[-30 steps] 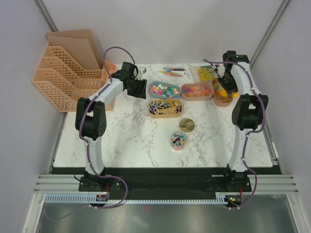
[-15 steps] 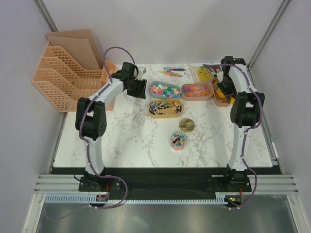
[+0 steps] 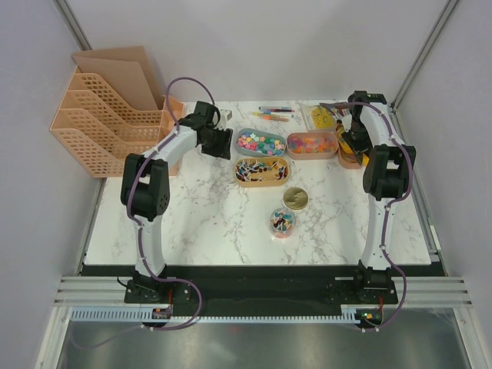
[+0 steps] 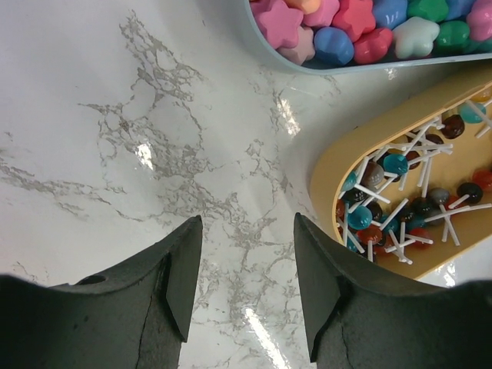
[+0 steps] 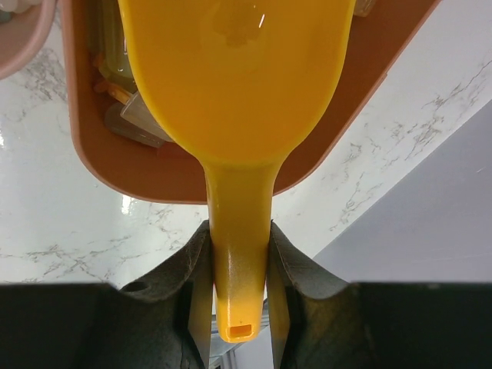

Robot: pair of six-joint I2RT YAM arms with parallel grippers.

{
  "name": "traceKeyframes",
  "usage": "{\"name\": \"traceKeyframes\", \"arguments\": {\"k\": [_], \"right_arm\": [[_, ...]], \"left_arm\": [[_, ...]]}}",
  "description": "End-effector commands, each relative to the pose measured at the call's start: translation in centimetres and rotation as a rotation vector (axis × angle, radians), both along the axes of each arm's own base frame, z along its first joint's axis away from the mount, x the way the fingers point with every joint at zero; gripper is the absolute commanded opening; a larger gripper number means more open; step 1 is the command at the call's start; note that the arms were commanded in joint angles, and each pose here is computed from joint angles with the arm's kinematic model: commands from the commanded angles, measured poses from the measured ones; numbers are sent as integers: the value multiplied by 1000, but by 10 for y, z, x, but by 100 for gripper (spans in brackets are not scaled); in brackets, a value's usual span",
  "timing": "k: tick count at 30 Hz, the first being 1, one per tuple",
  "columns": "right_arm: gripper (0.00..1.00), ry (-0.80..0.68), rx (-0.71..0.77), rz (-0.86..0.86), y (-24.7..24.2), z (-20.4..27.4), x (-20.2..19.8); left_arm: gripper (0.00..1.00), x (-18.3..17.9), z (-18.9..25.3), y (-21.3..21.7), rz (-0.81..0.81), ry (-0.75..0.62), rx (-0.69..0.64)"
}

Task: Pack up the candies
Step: Scoop the fake candies from the storage box.

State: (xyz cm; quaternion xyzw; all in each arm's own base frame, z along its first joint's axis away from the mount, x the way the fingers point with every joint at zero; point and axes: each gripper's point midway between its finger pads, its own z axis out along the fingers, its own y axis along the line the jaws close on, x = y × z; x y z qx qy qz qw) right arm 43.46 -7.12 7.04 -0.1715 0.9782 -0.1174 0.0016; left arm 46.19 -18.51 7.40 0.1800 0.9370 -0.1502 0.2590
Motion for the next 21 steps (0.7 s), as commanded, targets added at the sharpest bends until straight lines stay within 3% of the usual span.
{"name": "traceKeyframes", "arguments": {"k": [1,8,21], "right_arm": [[0,26,60,40,13,-16,1],[0,-66,94,47,18,-12,18],[0,-165,133,63,26,-24,1]], "left_arm": [[58,3,1,5,-6,-47,33],[60,8,1,20,-5,-111,108],[61,15,14,31,-8,-178,143]]}}
